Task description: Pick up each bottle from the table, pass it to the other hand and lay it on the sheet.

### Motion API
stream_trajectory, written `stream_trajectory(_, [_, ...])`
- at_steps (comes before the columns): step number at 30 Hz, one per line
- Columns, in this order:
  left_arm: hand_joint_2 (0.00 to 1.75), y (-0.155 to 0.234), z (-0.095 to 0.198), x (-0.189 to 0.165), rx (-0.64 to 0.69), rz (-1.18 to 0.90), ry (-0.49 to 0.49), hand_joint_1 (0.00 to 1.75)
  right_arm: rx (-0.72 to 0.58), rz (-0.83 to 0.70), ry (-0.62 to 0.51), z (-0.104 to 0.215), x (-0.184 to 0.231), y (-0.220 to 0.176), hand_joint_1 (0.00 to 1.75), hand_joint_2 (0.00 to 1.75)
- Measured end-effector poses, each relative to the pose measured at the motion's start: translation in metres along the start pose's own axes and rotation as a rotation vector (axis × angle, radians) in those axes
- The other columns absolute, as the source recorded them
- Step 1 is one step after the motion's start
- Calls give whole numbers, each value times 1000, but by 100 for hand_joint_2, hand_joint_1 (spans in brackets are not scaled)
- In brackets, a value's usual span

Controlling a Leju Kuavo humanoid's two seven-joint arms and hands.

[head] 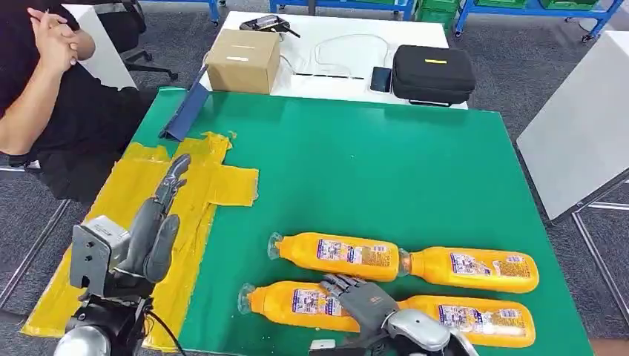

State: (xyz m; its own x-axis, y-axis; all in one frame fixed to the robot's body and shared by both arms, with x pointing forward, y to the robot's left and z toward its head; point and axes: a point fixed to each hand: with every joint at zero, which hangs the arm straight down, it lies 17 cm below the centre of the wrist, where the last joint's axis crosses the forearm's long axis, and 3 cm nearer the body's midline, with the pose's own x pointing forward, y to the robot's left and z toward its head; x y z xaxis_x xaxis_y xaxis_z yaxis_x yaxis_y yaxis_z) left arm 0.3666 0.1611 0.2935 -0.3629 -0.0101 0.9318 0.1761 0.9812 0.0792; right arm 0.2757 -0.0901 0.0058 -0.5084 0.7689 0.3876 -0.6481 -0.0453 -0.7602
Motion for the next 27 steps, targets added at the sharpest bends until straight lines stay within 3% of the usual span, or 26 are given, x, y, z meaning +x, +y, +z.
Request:
stream_trajectory(4, [0,-1,-5,1,2,14,-3,0,5,-19,-92,-17,3,4,175,175])
stream_trajectory(9, [0,2,-7,-1,22,34,0,0,25,-17,-76,-26,-8,9,175,175])
stream_trajectory(20, [0,9,-5,-4,53,50,8,0,-62,-76,6,-27,-21,0,175,175])
stream_trajectory(21, [175,10,-4,-4,60,59,11,0,-98,-116,39,-26,-22,-5,175,175])
stream_trajectory(23, [175,16,3,-6,88,78,26,0,-232,-282,81,-16,-11,-21,161,175])
stream_trajectory(24, [175,19,10,-9,100,94,43,0,-348,-406,66,-4,-2,-39,169,175])
stream_trajectory(27, [175,17,31,-24,87,234,114,0,-710,-667,-111,48,28,-114,169,175])
